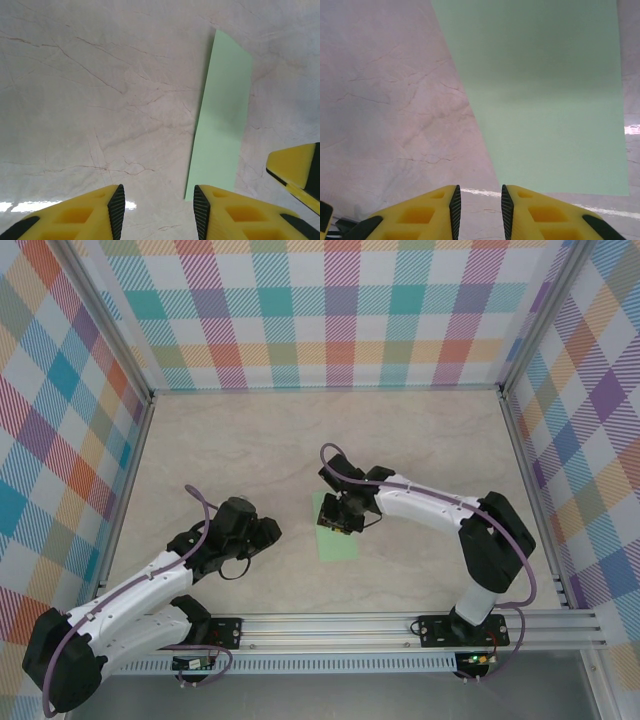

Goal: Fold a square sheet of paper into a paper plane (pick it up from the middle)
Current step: Third fold the triangle at the center of the table.

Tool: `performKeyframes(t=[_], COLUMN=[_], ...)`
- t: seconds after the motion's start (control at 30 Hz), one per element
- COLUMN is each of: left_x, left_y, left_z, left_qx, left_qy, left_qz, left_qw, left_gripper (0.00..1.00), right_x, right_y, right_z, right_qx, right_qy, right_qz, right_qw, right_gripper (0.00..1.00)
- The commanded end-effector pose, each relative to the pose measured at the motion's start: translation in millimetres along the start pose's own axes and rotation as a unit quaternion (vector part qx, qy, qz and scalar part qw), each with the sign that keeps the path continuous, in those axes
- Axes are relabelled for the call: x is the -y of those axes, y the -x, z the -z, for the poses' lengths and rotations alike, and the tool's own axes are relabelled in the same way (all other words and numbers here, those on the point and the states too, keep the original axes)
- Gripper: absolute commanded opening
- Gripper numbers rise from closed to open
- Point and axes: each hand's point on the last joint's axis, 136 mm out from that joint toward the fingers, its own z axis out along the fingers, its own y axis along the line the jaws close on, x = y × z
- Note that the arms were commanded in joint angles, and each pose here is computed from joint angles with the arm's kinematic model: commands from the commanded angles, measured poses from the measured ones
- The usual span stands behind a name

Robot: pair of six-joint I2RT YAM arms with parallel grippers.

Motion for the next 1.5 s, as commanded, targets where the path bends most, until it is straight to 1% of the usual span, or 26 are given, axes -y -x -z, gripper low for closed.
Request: performKeyframes(t=[0.0,0.07,0.17,0.27,0.33,0.37,0.4,0.47,0.57,0.63,0.7,0.87,0.9,1.0,1.2,1.3,1.47], left_x=[6.5,13.1,27.7,43.1,53.0,57.9,69.9,83.0,101.6,107.8,113.0,109.1,102.5,95.6,85.7,81.3,78.3], left_y=[0.2,-0.6,-0.9,0.3,2.1,1.8,5.7,5.9,4.0,1.6,0.0,0.1,-2.2,-0.4,2.8,3.2,3.3], left_z=[3.3,1.0,-4.3,-14.0,-21.2,-25.4,-28.7,-39.3,-59.6,-76.0,-93.8,-130.8,-135.6,-146.6,-161.6,-165.5,-166.2], left_qx=[-0.009,-0.017,-0.03,-0.047,-0.056,-0.063,-0.061,-0.069,-0.09,-0.106,-0.123,-0.143,-0.151,-0.154,-0.162,-0.165,-0.164], left_qy=[-0.008,-0.019,-0.037,-0.046,-0.046,-0.046,-0.06,-0.066,-0.063,-0.053,-0.045,-0.002,0.015,0.041,0.058,0.065,0.068], left_qz=[-0.011,-0.017,-0.026,-0.034,-0.04,-0.044,-0.049,-0.055,-0.073,-0.081,-0.084,-0.092,-0.093,-0.101,-0.101,-0.1,-0.105], left_qw=[1.0,1.0,0.999,0.997,0.997,0.996,0.995,0.994,0.991,0.99,0.988,0.985,0.984,0.982,0.98,0.979,0.979], left_gripper=[0.42,0.41,0.4,0.36,0.34,0.32,0.32,0.31,0.28,0.26,0.22,0.16,0.14,0.14,0.14,0.14,0.14], right_x=[7.6,14.6,35.4,53.8,65.7,69.3,70.3,71.9,79.3,87.5,95.2,99.1,99.4,94.8,84.3,83.3,90.9], right_y=[0.4,1.6,1.7,2.3,1.4,-0.6,-5.4,-15.1,-27.7,-33.3,-36.0,-32.6,-31.6,-29.2,-28.2,-31.5,-34.9], right_z=[8.6,11.0,8.3,4.3,3.9,3.9,3.7,1.5,-4.8,-8.7,-10.3,-9.3,-9.1,-9.6,-12.5,-17.3,-21.4], right_qx=[0.014,0.029,0.046,0.072,0.085,0.082,0.071,0.046,0.014,0.007,0.008,0.012,0.013,0.013,0.004,-0.01,-0.015], right_qy=[-0.019,-0.018,-0.016,-0.002,-0.007,-0.006,-0.001,0.007,0.003,-0.001,-0.004,0.01,0.012,0.03,0.055,0.056,0.046], right_qz=[0.01,0.014,0.002,-0.009,-0.013,-0.007,-0.002,0.001,-0.008,-0.014,-0.019,-0.033,-0.036,-0.039,-0.042,-0.049,-0.055], right_qw=[1.0,0.999,0.999,0.997,0.996,0.997,0.997,0.999,1.0,1.0,1.0,0.999,0.999,0.999,0.998,0.997,0.997], right_gripper=[0.31,0.31,0.29,0.28,0.29,0.29,0.29,0.29,0.28,0.29,0.3,0.32,0.32,0.36,0.37,0.37,0.37])
